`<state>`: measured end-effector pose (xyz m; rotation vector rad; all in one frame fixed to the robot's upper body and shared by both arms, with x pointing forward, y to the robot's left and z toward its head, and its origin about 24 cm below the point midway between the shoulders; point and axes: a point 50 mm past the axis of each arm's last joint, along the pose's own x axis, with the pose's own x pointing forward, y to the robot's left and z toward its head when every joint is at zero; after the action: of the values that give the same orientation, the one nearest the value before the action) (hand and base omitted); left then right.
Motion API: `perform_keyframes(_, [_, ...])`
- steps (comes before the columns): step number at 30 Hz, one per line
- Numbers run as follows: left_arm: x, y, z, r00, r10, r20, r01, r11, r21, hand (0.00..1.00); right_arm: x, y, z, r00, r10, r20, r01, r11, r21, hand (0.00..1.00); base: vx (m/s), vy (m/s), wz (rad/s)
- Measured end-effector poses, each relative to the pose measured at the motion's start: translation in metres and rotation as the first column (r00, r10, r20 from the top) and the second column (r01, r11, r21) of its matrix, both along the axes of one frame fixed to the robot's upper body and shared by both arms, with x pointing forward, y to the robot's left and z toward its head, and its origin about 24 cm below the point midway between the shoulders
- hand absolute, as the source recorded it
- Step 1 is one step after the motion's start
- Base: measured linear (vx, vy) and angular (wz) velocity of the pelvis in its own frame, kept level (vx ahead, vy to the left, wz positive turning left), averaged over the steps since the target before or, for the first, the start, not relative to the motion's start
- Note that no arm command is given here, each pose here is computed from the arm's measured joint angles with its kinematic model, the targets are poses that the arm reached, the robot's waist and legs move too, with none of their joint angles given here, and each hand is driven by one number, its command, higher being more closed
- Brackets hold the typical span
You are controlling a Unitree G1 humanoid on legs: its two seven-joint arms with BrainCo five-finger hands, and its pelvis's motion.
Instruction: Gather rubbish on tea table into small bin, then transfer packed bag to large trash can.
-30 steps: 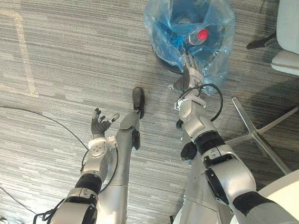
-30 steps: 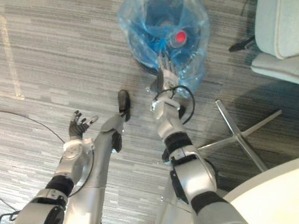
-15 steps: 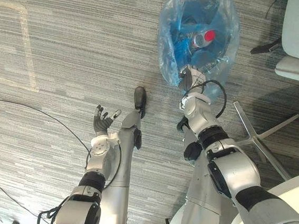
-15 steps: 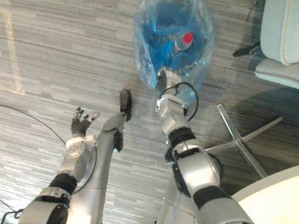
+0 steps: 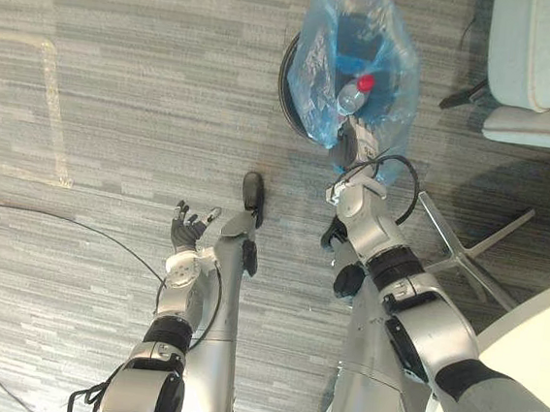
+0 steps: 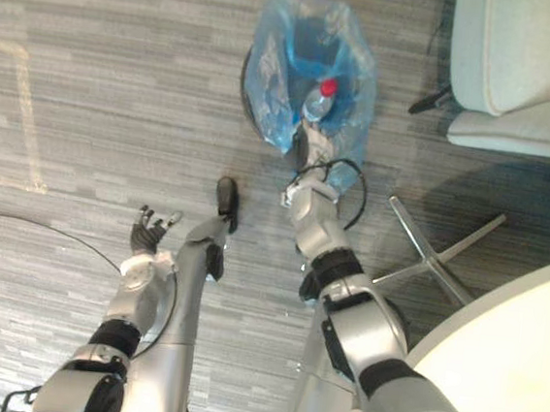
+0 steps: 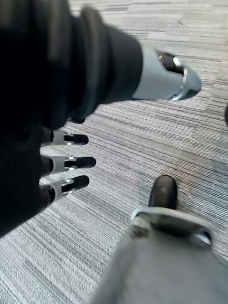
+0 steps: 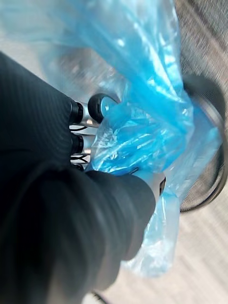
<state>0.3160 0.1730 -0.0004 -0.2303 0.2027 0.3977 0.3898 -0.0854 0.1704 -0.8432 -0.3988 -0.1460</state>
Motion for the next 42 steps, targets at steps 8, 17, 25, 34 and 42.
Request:
perform_keyframes(8, [-0.018, -0.014, -0.026, 0.992, -0.068, -0.110, 0.069, 0.998, 0.008, 0.00, -0.028, 0.010, -0.024, 0.995, 0.104, -0.001, -0.103, 0.988, 0.119, 1.00, -0.02, -0.016, -0.03])
perform_keyframes(17, [-0.045, -0.015, -0.052, 0.970, -0.121, -0.211, 0.133, 0.990, 0.044, 0.00, -0.069, 0.016, -0.085, 0.961, 0.216, -0.172, -0.175, 0.959, 0.223, 1.00, 0.08, -0.025, -0.01])
perform_keyframes(25, [-0.075, -0.023, -0.076, 0.924, -0.219, -0.313, 0.254, 0.964, 0.075, 0.00, -0.110, 0.034, -0.108, 0.890, 0.399, -0.222, -0.321, 0.892, 0.319, 1.00, 0.11, -0.026, -0.12])
perform_keyframes(34, [-0.073, -0.011, -0.074, 0.893, -0.278, -0.354, 0.349, 0.924, 0.155, 0.00, -0.117, 0.034, -0.136, 0.790, 0.483, -0.378, -0.374, 0.868, 0.327, 1.00, 0.05, 0.013, -0.13])
perform_keyframes(42, [-0.093, -0.019, -0.041, 0.883, -0.412, -0.226, 0.468, 0.806, 0.362, 0.00, -0.120, 0.013, -0.122, 0.787, 0.517, -0.338, -0.448, 0.854, 0.265, 1.00, -0.02, 0.025, -0.07])
